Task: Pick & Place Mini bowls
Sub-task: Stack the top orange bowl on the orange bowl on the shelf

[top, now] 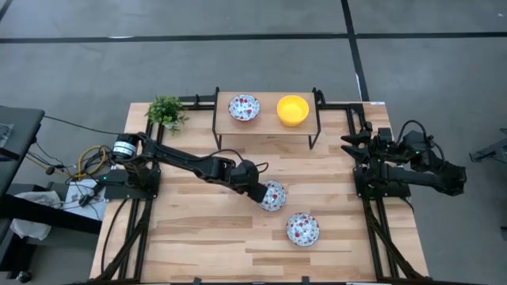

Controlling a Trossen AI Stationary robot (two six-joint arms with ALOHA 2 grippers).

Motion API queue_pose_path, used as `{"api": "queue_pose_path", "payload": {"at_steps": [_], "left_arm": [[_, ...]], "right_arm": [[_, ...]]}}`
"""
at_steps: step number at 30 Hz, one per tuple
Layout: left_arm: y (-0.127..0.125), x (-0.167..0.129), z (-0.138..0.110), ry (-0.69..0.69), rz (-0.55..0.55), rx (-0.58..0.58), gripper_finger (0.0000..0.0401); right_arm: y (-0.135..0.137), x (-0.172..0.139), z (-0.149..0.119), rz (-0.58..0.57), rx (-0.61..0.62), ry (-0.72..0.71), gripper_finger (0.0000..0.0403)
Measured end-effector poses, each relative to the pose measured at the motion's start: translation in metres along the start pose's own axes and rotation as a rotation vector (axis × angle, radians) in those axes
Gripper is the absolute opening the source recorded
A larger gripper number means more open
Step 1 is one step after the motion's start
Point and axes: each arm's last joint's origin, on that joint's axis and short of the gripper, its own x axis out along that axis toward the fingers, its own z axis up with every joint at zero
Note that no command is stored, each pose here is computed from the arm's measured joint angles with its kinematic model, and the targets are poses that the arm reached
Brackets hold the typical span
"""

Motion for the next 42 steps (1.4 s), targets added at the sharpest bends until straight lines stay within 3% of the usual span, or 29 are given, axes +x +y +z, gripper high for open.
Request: {"api": "queue_pose_path", "payload": {"at_steps": [23, 42], "left_arm": [[-0.003, 0.0, 0.002, -0.019, -0.031, -0.006, 0.0131], [0.01, 0.008, -0.005, -0.008, 0.02, -0.06, 0.0131]], "right_arm": [[0.0, 0.0, 0.0, 0.0, 0.0, 0.0, 0.0159], [0.0, 0.0, 0.0, 0.0, 0.0, 0.0, 0.0159]]}}
